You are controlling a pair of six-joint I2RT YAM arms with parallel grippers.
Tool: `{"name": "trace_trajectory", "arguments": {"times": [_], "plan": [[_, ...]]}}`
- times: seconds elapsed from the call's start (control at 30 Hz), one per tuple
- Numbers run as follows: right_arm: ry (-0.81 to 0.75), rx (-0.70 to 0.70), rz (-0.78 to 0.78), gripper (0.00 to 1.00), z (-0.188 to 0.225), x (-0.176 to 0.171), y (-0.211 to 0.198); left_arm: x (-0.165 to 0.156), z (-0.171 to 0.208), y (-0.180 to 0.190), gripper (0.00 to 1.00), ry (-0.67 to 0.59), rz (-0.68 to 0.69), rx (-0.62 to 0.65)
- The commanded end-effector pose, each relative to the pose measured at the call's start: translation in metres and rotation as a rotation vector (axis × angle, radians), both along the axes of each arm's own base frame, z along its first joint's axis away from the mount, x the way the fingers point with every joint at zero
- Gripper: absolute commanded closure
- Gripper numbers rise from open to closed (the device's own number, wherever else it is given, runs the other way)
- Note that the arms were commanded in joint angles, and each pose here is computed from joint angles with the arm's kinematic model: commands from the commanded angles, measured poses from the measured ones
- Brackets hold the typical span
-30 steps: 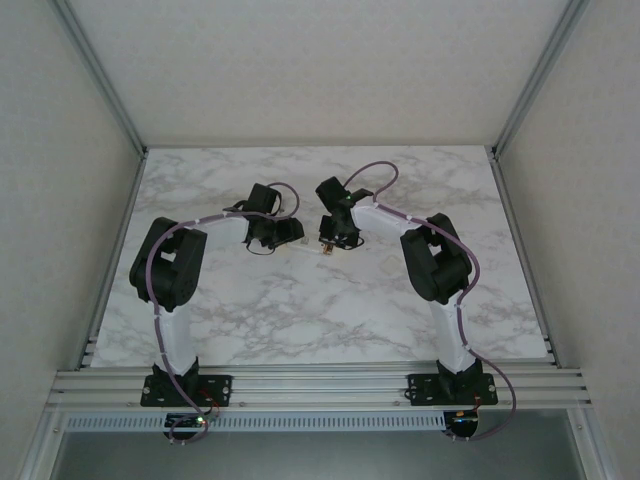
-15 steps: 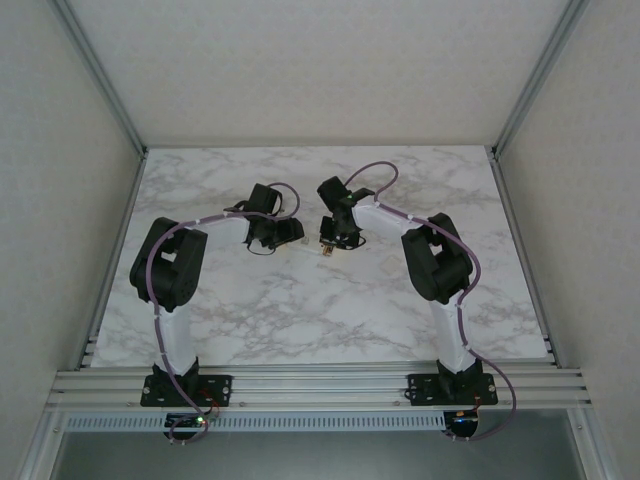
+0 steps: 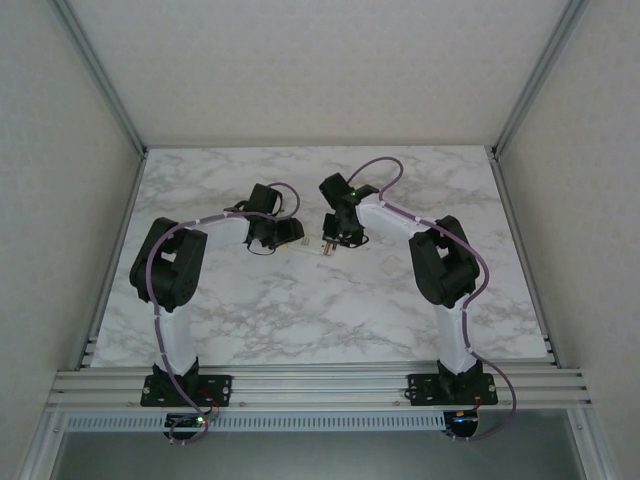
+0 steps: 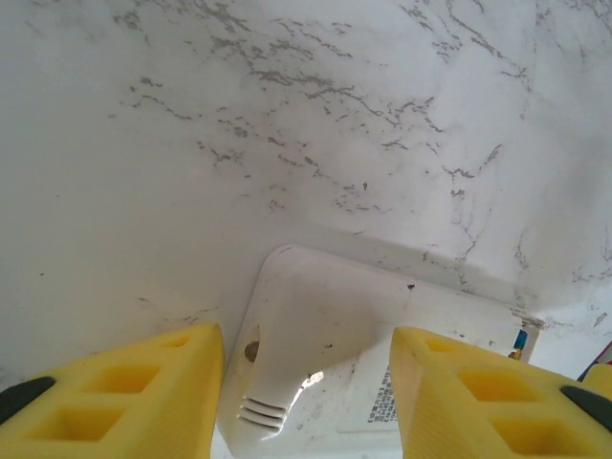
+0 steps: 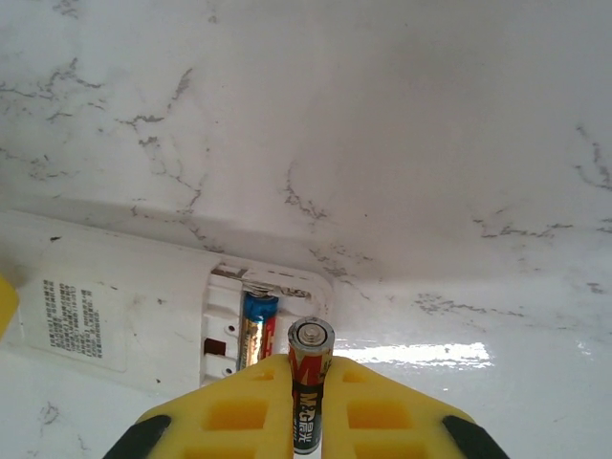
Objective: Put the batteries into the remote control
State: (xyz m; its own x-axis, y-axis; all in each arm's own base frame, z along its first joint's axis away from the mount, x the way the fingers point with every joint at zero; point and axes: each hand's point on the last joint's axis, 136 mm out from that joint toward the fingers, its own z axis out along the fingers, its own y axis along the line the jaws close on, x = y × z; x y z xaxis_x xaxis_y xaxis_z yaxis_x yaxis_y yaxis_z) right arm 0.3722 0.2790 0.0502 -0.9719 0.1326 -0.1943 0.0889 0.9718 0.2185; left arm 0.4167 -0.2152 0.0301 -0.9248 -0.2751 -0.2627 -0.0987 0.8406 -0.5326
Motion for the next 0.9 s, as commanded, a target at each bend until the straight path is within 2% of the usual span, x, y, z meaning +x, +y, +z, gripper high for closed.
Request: {"name": "trace_trajectory", "arguments": {"times": [0.0,0.6,0.87], "plan": [[-0.001,-0.01,-0.024,0.89,0.0,-0.003,-0.004,-0.001,0.015,-0.003,0.51,-0.01,0.002,-0.005],[0.038,-0.002,-0.016,0.88,-0.023,-0.005,0.014,0.0,0.017,-0.004,0.51,-0.013,0.001,-0.007],[0.051,-0.002,-0.014,0.78,-0.018,-0.011,0.014,-0.001,0.015,-0.004,0.51,-0.009,0.0,-0.008]]}}
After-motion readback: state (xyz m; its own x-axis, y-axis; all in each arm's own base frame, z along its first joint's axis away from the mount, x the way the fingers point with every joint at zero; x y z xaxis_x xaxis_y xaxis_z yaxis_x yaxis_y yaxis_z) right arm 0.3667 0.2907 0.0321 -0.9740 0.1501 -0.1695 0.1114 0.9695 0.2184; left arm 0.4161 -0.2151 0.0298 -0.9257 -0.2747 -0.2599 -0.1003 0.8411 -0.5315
